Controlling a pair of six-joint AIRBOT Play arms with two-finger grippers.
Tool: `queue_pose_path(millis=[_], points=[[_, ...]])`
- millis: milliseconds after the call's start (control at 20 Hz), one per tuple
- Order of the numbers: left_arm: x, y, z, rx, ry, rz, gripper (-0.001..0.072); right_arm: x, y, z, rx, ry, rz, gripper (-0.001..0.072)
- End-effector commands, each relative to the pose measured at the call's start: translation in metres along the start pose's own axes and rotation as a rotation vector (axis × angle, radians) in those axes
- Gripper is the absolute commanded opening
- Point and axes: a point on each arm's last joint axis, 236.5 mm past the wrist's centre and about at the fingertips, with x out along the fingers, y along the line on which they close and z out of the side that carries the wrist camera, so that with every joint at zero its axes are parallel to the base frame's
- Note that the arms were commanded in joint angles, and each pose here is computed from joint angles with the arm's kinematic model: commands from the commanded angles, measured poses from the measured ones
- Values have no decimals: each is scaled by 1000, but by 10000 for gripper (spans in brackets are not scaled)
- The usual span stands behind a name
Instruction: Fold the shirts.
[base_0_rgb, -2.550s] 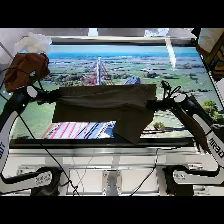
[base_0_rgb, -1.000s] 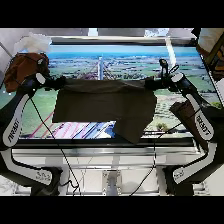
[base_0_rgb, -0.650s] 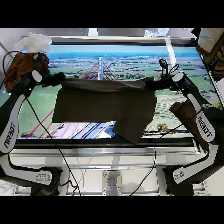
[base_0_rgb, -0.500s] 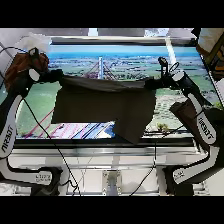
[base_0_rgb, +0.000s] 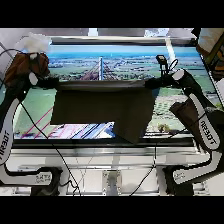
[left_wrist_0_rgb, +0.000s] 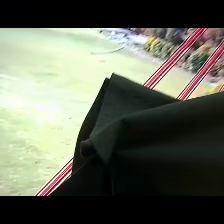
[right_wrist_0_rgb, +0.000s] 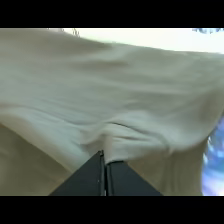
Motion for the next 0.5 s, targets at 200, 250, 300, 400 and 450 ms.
queue_pose_path(millis=[200,250,300,400,450], points=[[24,20,-52,4,138,80,11,17,-19,-79,58,214,-72,27],[26,15,-51,-17,134,59,11,22,-18,-85,72,212,-69,27],[28,8,-49,-47,123,30,11,25,-19,-87,87,199,-70,27],[29,-6,-39,-110,83,-28,11,30,-18,-78,114,149,-68,27],[29,-11,-33,-132,60,-47,11,30,-17,-72,134,119,-62,28]])
